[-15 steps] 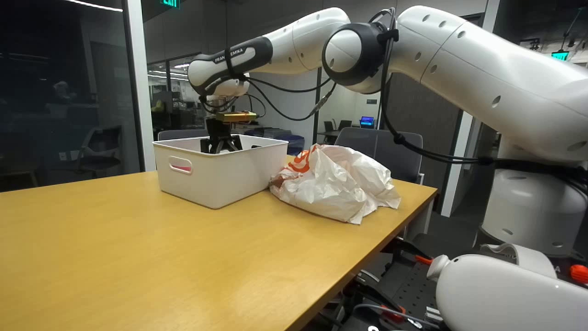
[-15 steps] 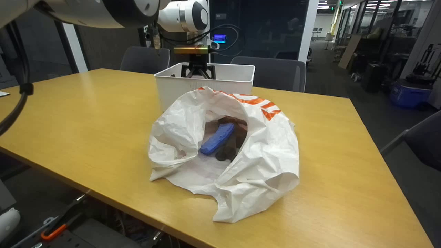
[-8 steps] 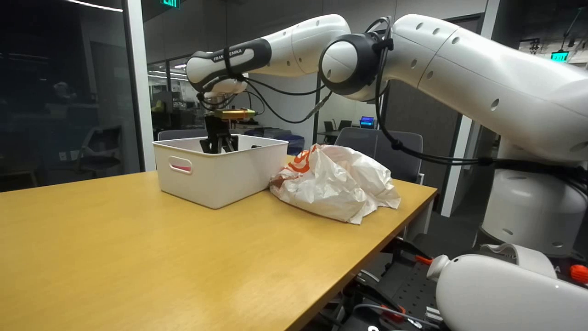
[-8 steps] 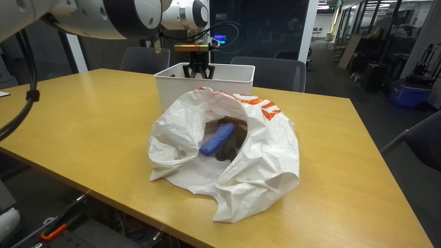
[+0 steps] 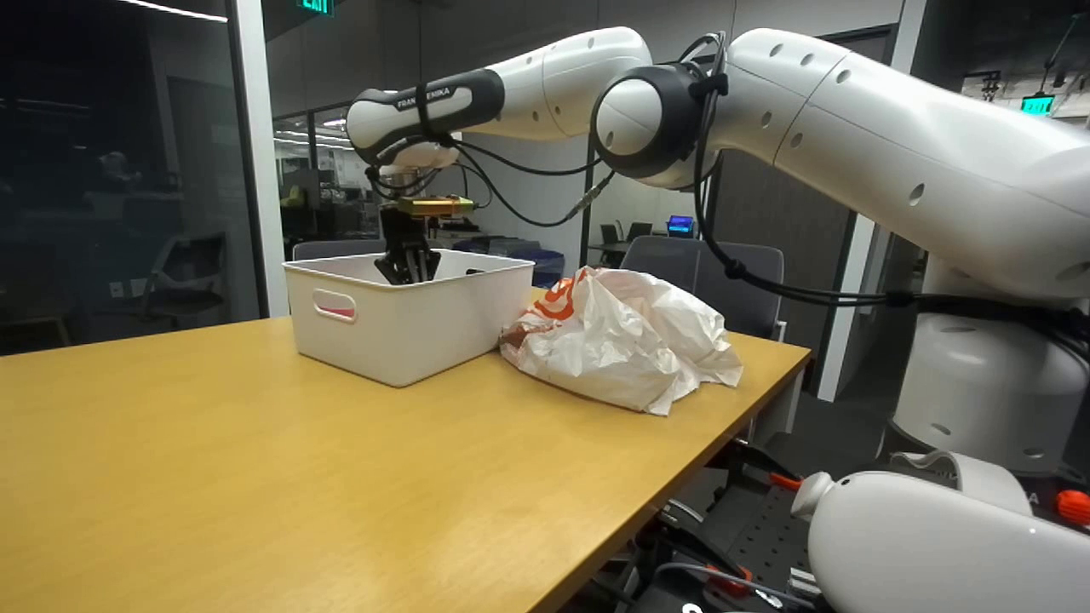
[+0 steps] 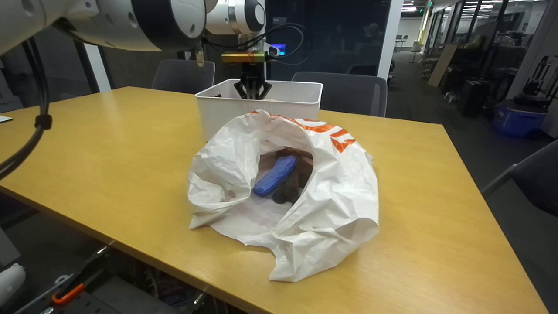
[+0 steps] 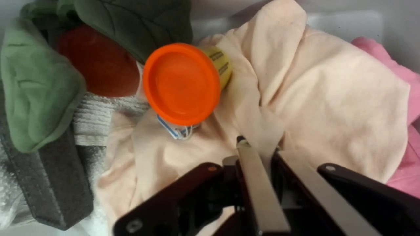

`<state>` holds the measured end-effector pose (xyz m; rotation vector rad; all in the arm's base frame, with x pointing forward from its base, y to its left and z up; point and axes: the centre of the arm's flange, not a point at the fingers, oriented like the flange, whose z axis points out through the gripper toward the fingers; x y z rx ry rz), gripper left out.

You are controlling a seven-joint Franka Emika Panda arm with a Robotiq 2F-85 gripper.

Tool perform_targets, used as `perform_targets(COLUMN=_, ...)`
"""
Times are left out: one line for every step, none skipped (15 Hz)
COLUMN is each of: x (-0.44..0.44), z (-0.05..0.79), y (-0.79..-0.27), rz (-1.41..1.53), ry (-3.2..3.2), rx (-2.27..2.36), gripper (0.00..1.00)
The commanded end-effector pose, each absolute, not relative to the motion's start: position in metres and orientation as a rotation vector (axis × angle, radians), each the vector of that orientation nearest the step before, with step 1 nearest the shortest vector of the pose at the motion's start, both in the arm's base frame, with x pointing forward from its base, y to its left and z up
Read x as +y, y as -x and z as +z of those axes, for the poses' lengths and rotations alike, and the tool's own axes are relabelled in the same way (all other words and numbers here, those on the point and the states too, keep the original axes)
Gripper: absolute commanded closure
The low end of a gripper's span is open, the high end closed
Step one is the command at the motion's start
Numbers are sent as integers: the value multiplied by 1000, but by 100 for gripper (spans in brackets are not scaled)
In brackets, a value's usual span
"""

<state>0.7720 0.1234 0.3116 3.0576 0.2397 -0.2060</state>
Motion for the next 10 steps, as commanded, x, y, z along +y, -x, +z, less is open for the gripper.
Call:
perform_targets(x=125, z=333, y=-803, rz=-167, ry=-3049, rx=218, gripper=97)
perform_targets(x=122, z=339, y=-802, rz=-145, ry=-3044, rx=215, gripper=97)
perform_targets(x=120, z=346, y=-801, rz=-109, ry=-3039, rx=212, gripper=97)
perform_targets(x=118, z=356, y=-801, rz=-64, ry=-3031, rx=209, gripper=97)
perform_targets(x=116, z=364, y=-800, rz=-28, ry=-3011, rx=210, gripper=97)
perform_targets(x=114, z=376, y=-799, rz=18, ry=-2986, rx=212, gripper=97)
perform_targets(x=113, z=389, y=-795, rz=77, ry=-2949, rx=225, gripper=97)
perform_targets(x=112, z=402, y=-792, rz=132, ry=-2918, rx=233, gripper=97)
perform_targets(x=111, z=416, y=-788, rz=193, ry=-2881, rx=242, gripper=97)
perform_targets(x=111, z=433, y=-782, rz=252, ry=-2845, rx=242, gripper=97)
